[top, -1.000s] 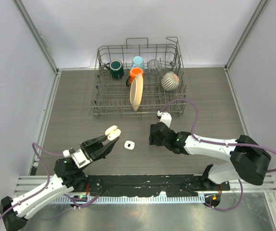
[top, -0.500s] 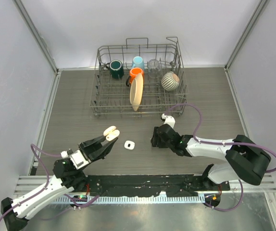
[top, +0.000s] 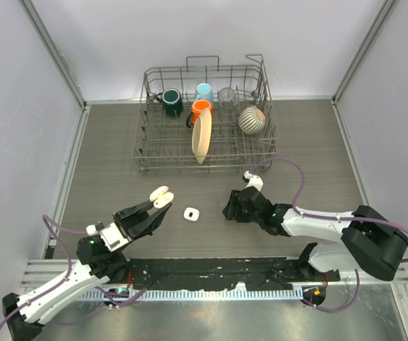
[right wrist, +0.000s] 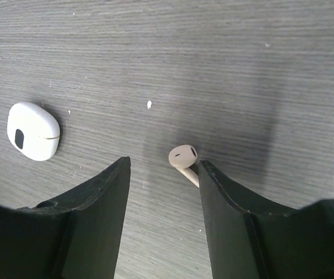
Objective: Insert the wireless bluetooth earbuds into the charging case
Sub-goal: Pick up the earbud from the center of the board.
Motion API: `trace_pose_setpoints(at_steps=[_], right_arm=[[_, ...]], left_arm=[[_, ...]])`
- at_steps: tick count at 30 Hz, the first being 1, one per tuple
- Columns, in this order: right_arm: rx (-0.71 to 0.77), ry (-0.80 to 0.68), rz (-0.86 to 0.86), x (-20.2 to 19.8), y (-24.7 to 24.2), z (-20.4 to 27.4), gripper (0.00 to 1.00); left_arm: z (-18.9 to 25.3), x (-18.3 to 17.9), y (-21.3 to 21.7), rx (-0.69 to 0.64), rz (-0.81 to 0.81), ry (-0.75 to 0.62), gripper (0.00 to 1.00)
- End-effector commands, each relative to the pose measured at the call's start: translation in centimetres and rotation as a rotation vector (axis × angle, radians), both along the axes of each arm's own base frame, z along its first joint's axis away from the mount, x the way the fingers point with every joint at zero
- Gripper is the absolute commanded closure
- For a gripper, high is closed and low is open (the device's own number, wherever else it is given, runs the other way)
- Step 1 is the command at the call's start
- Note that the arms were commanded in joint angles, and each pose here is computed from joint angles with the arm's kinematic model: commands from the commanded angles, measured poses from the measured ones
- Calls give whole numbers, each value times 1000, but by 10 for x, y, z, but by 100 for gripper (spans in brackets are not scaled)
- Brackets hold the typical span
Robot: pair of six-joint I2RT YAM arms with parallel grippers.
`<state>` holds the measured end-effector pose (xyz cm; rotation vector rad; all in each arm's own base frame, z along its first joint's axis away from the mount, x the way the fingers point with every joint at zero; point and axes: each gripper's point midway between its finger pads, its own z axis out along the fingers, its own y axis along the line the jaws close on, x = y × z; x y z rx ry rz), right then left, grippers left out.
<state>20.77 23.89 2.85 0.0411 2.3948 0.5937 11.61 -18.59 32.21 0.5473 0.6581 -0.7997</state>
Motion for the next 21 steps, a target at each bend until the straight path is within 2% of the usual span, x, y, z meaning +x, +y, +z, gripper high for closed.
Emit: trace_pose_setpoints(at_steps=[1, 9, 16, 21], right_arm=[[76, 41, -16, -10, 3, 4, 44], [97, 37, -19, -11, 9, 16, 44], [-131, -17, -57, 6, -18, 22, 45], [-175, -21, -47, 10, -16, 27, 45]], left_arm=[[-35, 8, -6, 41, 16, 39, 100], [-37, 9, -8, 48, 14, 44, 100], [-35, 10, -7, 45, 16, 41, 100], [-36, 11, -8, 51, 22, 43, 100]])
